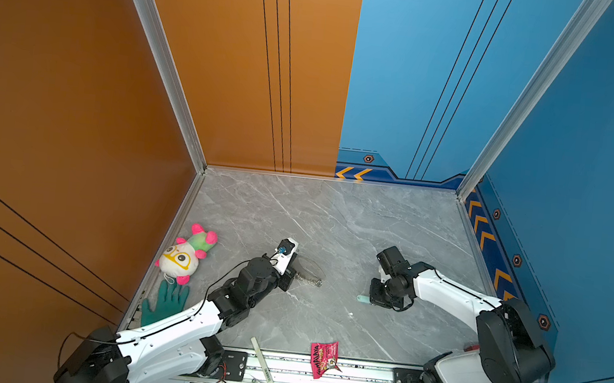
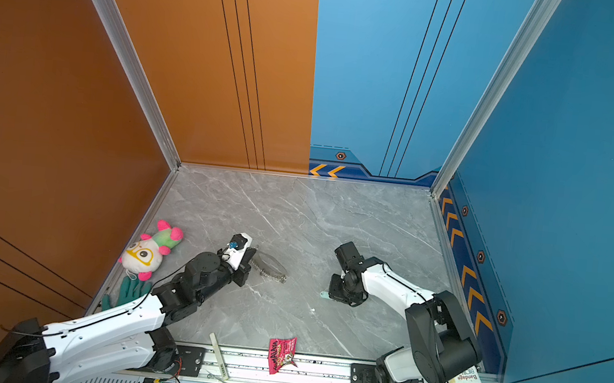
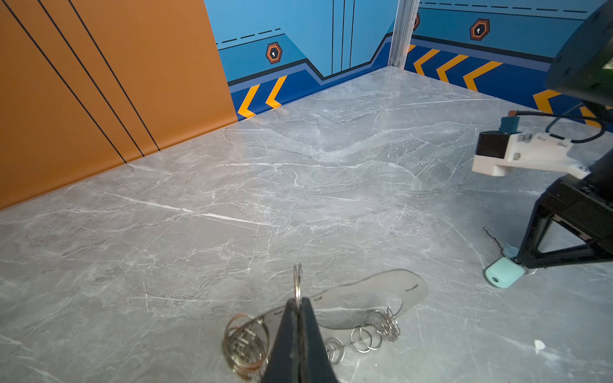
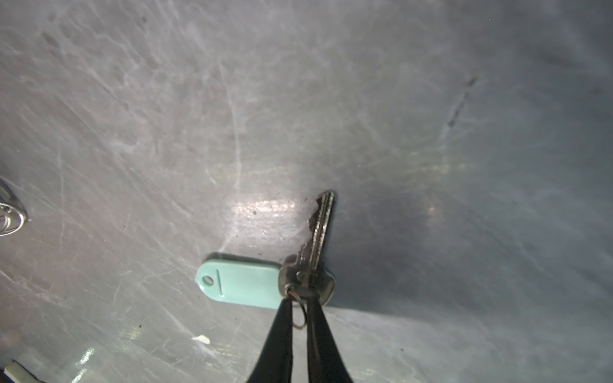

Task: Attach keys to a key ring
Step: Pick up the key from the center of the table.

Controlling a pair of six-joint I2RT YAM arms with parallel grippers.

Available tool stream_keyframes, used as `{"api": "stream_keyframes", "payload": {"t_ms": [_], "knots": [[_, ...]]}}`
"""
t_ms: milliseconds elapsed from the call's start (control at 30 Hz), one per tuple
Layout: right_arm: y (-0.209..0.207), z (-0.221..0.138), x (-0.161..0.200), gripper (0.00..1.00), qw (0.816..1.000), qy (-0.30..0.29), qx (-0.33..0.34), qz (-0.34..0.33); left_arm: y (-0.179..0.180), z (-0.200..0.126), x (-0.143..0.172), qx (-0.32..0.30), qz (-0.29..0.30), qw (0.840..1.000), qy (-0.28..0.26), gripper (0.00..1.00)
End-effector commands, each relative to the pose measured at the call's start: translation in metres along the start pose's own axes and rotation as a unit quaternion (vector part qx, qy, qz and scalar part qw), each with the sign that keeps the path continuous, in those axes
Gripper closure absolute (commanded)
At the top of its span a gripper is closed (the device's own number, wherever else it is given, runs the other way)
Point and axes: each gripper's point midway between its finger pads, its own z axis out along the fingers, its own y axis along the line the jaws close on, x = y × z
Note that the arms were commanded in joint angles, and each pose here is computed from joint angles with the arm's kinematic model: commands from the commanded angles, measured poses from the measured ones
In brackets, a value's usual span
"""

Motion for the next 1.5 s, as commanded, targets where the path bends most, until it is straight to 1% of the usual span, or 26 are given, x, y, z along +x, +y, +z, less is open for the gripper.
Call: {"api": "stream_keyframes", "payload": {"t_ms": [0, 133, 400, 667, 933, 1100, 1167, 1267, 1333, 1400, 1467], "knots": [[0.003, -0.001, 0.0, 0.88, 1.0, 0.007, 0.004, -0.008, 0.001, -0.001, -0.015, 0.003, -0.003, 1.0, -0.027, 1.0], [0.004, 0.0, -0.001, 0.91, 1.0, 0.007, 0.008, -0.009, 0.001, -0.002, -0.015, 0.003, -0.003, 1.0, -0.028, 1.0], [0.01, -0.004, -0.002, 1.0, 1.0, 0.002, 0.0, -0.011, 0.0, -0.002, -0.014, 0.006, -0.001, 1.0, -0.026, 1.0], [0.02, -0.018, -0.008, 1.0, 1.0, -0.018, -0.022, -0.006, -0.006, 0.001, -0.013, 0.019, 0.002, 1.0, -0.022, 1.0], [0.036, -0.045, -0.019, 1.0, 0.997, -0.063, -0.054, 0.0, -0.015, 0.005, -0.011, 0.038, 0.007, 0.999, -0.016, 1.0], [0.047, -0.062, -0.026, 1.0, 0.993, -0.089, -0.071, -0.013, -0.022, 0.006, -0.01, 0.05, 0.015, 0.999, -0.013, 1.0], [0.054, -0.072, -0.029, 1.0, 0.991, -0.105, -0.08, -0.029, -0.024, 0.007, -0.01, 0.056, 0.016, 0.998, -0.014, 1.0], [0.071, -0.087, -0.032, 1.0, 0.984, -0.129, -0.094, -0.079, -0.03, 0.007, -0.01, 0.069, 0.019, 0.997, -0.013, 1.0], [0.084, -0.098, -0.031, 1.0, 0.975, -0.15, -0.101, -0.126, -0.035, 0.008, -0.011, 0.083, 0.021, 0.996, -0.013, 1.0], [0.094, -0.108, -0.032, 1.0, 0.966, -0.177, -0.096, -0.164, -0.041, 0.007, -0.01, 0.098, 0.025, 0.995, -0.012, 1.0], [0.106, -0.117, -0.032, 1.0, 0.956, -0.191, -0.102, -0.197, -0.046, 0.007, -0.011, 0.109, 0.028, 0.994, -0.012, 1.0]]}}
